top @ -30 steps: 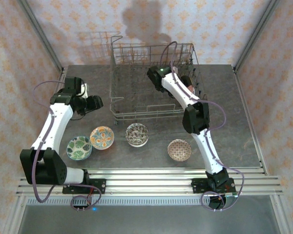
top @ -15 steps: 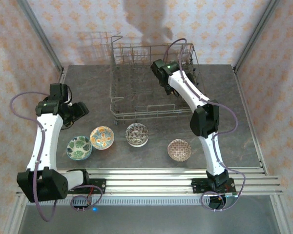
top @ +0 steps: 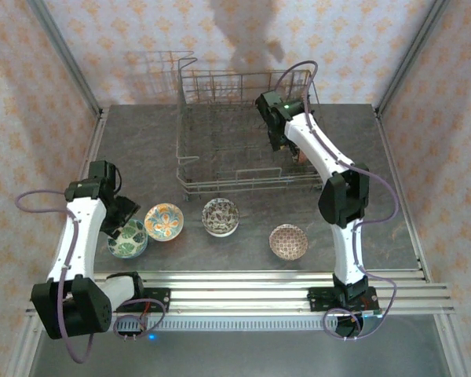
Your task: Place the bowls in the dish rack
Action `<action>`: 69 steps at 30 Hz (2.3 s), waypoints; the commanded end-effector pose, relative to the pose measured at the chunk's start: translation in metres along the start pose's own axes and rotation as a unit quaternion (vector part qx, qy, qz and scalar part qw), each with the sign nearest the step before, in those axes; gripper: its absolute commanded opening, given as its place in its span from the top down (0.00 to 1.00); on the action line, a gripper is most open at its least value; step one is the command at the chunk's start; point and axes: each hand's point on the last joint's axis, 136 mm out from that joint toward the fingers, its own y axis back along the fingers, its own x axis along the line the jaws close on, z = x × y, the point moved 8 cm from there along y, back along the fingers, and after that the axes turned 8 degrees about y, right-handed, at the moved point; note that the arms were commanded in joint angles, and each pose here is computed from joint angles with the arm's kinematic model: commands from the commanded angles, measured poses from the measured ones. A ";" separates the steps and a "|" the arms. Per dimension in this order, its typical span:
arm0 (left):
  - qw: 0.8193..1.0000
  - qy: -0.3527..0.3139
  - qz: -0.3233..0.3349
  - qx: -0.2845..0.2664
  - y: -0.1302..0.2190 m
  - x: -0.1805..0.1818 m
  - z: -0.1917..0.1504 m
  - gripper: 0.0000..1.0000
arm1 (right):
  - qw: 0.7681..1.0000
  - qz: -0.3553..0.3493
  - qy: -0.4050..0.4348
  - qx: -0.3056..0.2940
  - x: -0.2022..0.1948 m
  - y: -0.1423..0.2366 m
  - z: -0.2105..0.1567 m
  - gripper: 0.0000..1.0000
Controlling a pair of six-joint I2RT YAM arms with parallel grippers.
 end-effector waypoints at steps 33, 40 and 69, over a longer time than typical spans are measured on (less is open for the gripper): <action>0.996 0.081 0.027 0.035 -0.064 -0.013 0.015 0.55 | 0.999 0.036 -0.002 -0.012 -0.015 0.013 -0.015 0.01; 0.996 0.077 0.024 0.039 -0.064 -0.015 0.015 0.62 | 0.999 0.035 0.000 -0.004 -0.013 0.011 -0.016 0.02; 0.999 0.051 -0.018 0.002 -0.014 -0.013 0.016 1.00 | 0.995 0.097 -0.006 -0.006 -0.001 0.012 -0.009 0.02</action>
